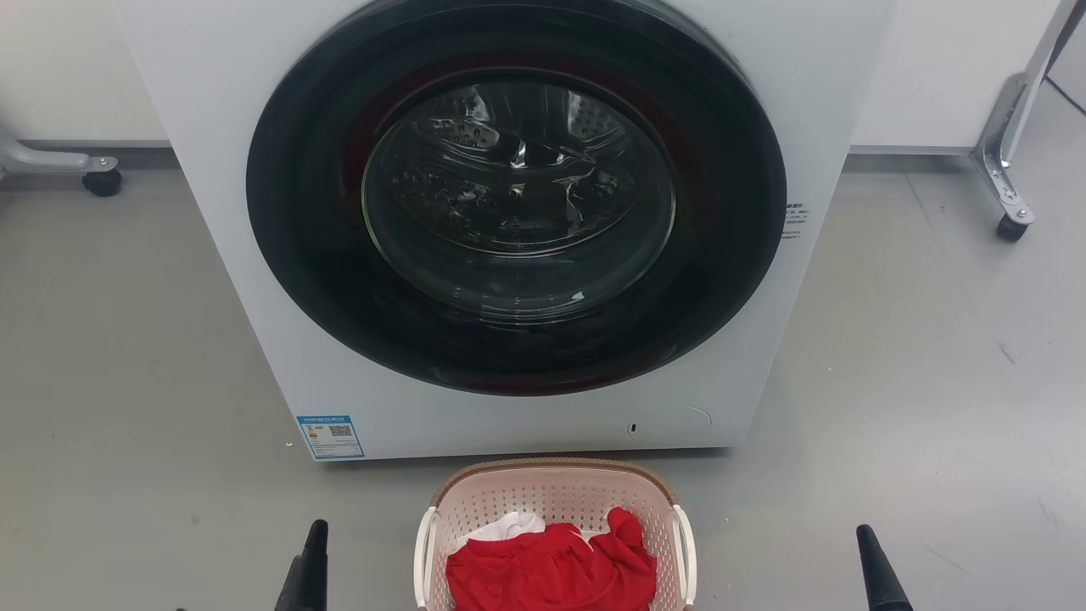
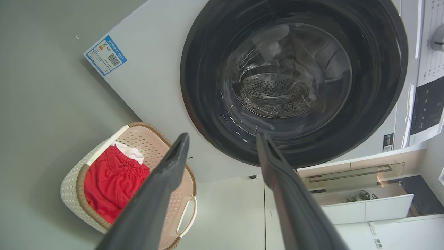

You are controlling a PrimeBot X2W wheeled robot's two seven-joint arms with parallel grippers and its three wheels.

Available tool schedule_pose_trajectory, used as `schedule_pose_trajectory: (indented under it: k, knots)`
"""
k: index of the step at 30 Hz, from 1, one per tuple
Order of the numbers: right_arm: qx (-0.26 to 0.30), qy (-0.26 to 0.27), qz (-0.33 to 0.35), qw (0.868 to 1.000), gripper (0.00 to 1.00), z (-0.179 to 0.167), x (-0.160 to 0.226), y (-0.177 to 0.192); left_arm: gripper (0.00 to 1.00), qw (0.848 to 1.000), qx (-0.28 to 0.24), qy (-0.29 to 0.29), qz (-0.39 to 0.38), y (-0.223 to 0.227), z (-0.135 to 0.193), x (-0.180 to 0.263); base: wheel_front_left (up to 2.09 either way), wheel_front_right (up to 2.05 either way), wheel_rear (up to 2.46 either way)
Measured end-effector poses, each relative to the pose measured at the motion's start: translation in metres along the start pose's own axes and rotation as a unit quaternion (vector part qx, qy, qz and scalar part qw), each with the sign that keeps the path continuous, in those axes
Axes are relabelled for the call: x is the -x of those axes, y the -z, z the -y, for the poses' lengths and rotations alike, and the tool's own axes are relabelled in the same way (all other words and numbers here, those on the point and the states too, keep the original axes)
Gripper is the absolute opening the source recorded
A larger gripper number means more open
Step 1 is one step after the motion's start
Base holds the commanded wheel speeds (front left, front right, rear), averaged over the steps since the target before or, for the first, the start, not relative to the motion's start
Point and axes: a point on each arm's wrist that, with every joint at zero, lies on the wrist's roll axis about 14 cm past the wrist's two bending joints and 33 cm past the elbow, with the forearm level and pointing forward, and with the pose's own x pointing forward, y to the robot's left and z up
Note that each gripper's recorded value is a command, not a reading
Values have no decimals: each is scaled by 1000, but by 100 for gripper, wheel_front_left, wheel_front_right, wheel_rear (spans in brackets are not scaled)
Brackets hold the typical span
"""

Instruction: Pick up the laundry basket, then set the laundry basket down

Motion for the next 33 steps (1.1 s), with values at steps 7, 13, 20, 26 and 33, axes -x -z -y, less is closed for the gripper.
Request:
schedule_pose_trajectory:
  k: [7, 13, 20, 26, 33]
  knots:
    - [68, -6, -7, 998, 100, -6, -2, 7, 100, 997, -72, 5, -6, 5, 4, 0, 0, 0, 0]
    - [127, -11, -11, 992, 100, -9, -1, 13, 100, 989, -146, 10, -11, 8, 6, 1, 0, 0, 0]
    - [200, -20, -9, 980, 100, -14, 0, 18, 100, 975, -220, 18, -9, 11, 10, 2, 0, 0, 0]
    - [247, -28, 0, 969, 100, -18, 2, 19, 100, 962, -271, 29, -4, 14, 16, 3, 0, 0, 0]
    - [299, -33, 8, 954, 100, -20, 6, 22, 100, 944, -327, 42, 0, 20, 21, 6, 0, 0, 0]
